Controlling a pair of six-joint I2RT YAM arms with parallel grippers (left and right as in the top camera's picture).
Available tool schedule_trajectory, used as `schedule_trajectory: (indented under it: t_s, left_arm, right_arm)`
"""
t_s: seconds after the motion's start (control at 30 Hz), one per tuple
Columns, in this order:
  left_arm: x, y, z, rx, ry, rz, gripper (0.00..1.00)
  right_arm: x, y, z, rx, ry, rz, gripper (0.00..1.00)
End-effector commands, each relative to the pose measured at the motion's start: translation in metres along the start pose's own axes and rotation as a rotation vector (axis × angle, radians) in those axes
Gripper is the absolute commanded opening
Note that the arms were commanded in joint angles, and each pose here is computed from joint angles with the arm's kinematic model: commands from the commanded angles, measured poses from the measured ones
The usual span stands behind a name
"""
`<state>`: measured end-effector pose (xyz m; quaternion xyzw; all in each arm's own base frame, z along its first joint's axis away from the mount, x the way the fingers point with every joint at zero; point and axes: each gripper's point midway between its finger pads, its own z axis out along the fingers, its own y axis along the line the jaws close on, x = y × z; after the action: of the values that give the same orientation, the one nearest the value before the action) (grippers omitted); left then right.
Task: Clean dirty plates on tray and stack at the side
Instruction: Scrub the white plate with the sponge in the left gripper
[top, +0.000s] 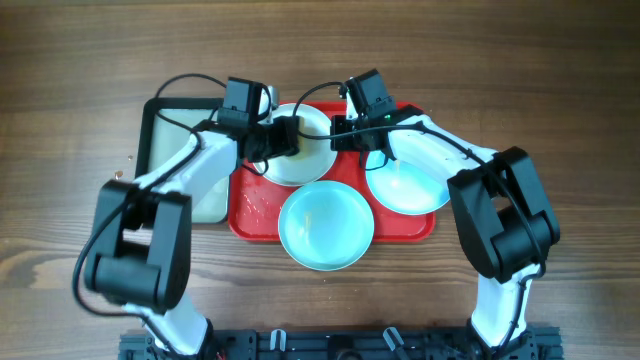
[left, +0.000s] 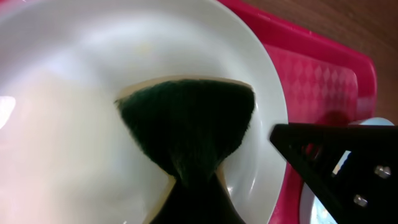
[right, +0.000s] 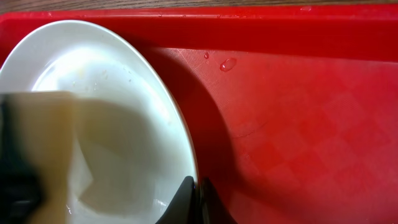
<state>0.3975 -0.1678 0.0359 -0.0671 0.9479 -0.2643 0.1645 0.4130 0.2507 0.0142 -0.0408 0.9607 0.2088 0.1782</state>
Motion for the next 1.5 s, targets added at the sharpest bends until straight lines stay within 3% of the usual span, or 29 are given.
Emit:
schedule_trajectory:
  t_s: [0.0,0.1,0.37,0.5,0.9,1.0,1.17,1.33,1.47]
  left_arm:
    - [-0.032,0.009,-0.036,-0.153,-0.148,0.043,0.04]
    - [-0.023,0.036,-0.035,-0.285,-0.126,0.021,0.04]
    - [0.006,0.068,0.012,-0.338,0.011,0.018,0.04]
    - [0.026,0.053,0.028,-0.252,0.092,0.019,0.04]
    - [0.047,0.003,0.047,-0.182,0.103,0.119,0.04]
    - [0.05,-0.023,0.05,-0.039,0.129,0.125,0.04]
    - [0.026,-0.04,0.039,0.046,0.08,0.125,0.04]
    - [-0.017,-0.045,-0.007,0.067,-0.058,0.166,0.04]
    - [-0.023,0.002,-0.021,-0.117,-0.077,0.094,0.04]
  right_arm:
    - [0.001,-0.001,0.006,0.003,0.006,-0.023,0.04]
    - [0.001,-0.001,0.006,0.003,0.006,-0.022,0.04]
    - [0.001,-0.001,0.006,0.003,0.006,-0.022,0.04]
    - [0.001,-0.001,0.006,0.003,0.006,-0.023,0.04]
    - [0.001,-0.001,0.006,0.003,0.006,-0.022,0.04]
    - [0.001,-0.001,0.006,0.003,0.006,-0.023,0.04]
    - [0.001,-0.001,0.006,0.003,0.006,-0.022,0.04]
    - [0.001,-0.001,0.006,0.003,0.007,-0.022,0.04]
    - [0.001,-0.001,0.006,0.003,0.006,-0.022,0.04]
